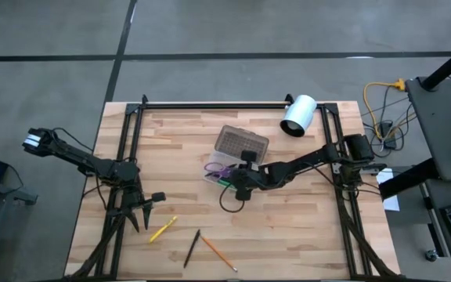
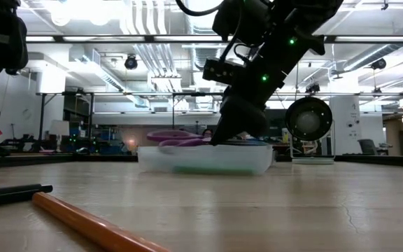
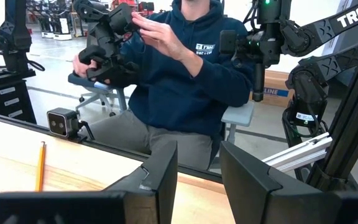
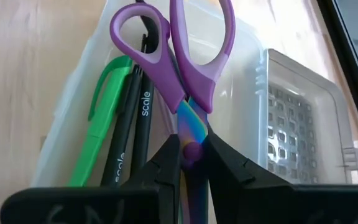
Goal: Pick & place school supplies into a supply box
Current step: Put the violet scissors into the supply box
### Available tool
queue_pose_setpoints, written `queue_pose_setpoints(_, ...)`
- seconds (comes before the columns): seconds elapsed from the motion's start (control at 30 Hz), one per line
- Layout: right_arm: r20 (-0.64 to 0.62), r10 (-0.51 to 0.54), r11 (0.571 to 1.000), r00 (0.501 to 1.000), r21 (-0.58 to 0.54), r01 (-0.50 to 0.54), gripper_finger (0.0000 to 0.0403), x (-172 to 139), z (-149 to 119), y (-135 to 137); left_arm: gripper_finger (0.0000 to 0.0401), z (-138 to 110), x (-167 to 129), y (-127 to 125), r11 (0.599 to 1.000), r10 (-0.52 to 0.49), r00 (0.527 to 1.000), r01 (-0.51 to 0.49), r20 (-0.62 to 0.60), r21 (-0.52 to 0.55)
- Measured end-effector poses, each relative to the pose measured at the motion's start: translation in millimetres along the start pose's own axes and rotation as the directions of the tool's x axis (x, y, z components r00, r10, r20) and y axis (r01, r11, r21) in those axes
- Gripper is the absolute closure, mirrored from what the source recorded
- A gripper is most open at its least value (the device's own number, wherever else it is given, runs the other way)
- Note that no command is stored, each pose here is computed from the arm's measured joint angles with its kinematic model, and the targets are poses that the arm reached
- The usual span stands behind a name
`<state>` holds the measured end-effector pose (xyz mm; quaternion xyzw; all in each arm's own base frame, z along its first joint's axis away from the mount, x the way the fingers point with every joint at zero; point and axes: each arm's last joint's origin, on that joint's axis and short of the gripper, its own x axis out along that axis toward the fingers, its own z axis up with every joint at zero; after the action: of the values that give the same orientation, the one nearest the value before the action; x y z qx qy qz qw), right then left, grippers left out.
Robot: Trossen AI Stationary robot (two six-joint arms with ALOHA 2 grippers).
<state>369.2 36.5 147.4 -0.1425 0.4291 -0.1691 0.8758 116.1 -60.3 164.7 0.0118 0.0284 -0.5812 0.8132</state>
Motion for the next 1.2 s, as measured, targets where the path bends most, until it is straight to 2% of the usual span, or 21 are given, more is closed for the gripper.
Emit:
queue_pose_setpoints(0.23,0.006,-0.001,0.997,1.000,-0.080,0.002,0.0362,0.6,0.6,-0.5,0.0296,0.0,0.0,0.0,1.000,0.000,1.000,0.000,0.000,0.001)
queue_pose_setpoints(0.47,-0.002,-0.002,0.997,1.000,-0.074,0.002,0.0362,1.7,-0.4,-2.2,0.0296,0.0,0.0,0.0,1.000,0.000,1.000,0.000,0.000,0.000)
queue_pose_setpoints(0.7,-0.010,0.085,0.990,0.996,-0.110,-0.086,0.0362,2.9,-1.7,-1.5,0.0296,0.0,0.0,0.0,1.000,0.000,1.000,0.000,0.000,0.001)
queue_pose_setpoints(0.93,-0.023,0.087,0.990,0.996,-0.113,-0.089,0.0362,4.6,-5.6,-2.4,0.0296,0.0,0.0,0.0,1.000,0.000,1.000,0.000,0.000,0.000)
queue_pose_setpoints(1.2,-0.035,0.087,0.992,0.996,-0.087,-0.090,0.0323,4.6,-7.2,-2.1,0.0296,0.0,0.0,0.0,1.000,0.000,1.000,0.000,0.000,0.000)
